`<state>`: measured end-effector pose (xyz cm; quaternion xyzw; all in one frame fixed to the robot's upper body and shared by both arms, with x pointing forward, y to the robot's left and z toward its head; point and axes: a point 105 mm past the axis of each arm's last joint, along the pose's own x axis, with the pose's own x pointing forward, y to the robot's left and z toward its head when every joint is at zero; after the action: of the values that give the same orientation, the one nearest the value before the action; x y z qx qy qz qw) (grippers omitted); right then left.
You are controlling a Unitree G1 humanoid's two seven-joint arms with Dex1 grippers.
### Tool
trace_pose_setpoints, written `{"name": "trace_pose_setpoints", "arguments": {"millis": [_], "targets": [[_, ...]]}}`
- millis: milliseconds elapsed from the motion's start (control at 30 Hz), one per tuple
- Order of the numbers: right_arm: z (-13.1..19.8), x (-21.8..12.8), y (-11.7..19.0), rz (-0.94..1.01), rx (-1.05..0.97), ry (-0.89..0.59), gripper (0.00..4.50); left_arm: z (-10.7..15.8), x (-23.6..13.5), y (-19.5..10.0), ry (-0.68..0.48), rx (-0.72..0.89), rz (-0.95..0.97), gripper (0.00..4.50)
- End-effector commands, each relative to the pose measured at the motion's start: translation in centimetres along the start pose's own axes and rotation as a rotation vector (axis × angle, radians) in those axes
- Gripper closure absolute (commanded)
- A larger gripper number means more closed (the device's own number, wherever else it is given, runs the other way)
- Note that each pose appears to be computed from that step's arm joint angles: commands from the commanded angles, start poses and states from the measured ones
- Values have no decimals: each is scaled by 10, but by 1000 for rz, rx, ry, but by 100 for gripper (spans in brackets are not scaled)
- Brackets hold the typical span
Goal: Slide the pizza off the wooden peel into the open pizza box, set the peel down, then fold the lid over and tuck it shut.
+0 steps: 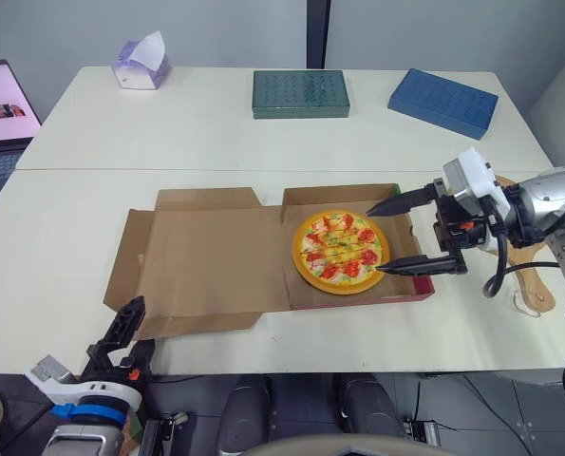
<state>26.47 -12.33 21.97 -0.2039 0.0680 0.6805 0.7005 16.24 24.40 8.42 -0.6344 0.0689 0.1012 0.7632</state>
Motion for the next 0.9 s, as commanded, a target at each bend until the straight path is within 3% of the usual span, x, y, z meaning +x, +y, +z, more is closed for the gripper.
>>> {"name": "trace_pose_setpoints", "arguments": {"millis": [33, 367, 733, 800, 900], "targets": [[9, -2, 2, 2, -50, 7, 0, -2, 1, -2, 18, 14, -4, 146], [9, -2, 3, -4, -47, 3, 0, -9, 1, -14, 38, 41, -15, 447], [4, 2, -6, -80, -91, 10, 0, -13, 7, -54, 123, 240, -138, 447], [2, 4, -12, -130, -88, 9, 0, -11, 18, -78, 184, 458, -259, 447], [1, 6, -20, -185, -83, 13, 0, -2, 32, -102, 200, 627, -366, 447]]}}
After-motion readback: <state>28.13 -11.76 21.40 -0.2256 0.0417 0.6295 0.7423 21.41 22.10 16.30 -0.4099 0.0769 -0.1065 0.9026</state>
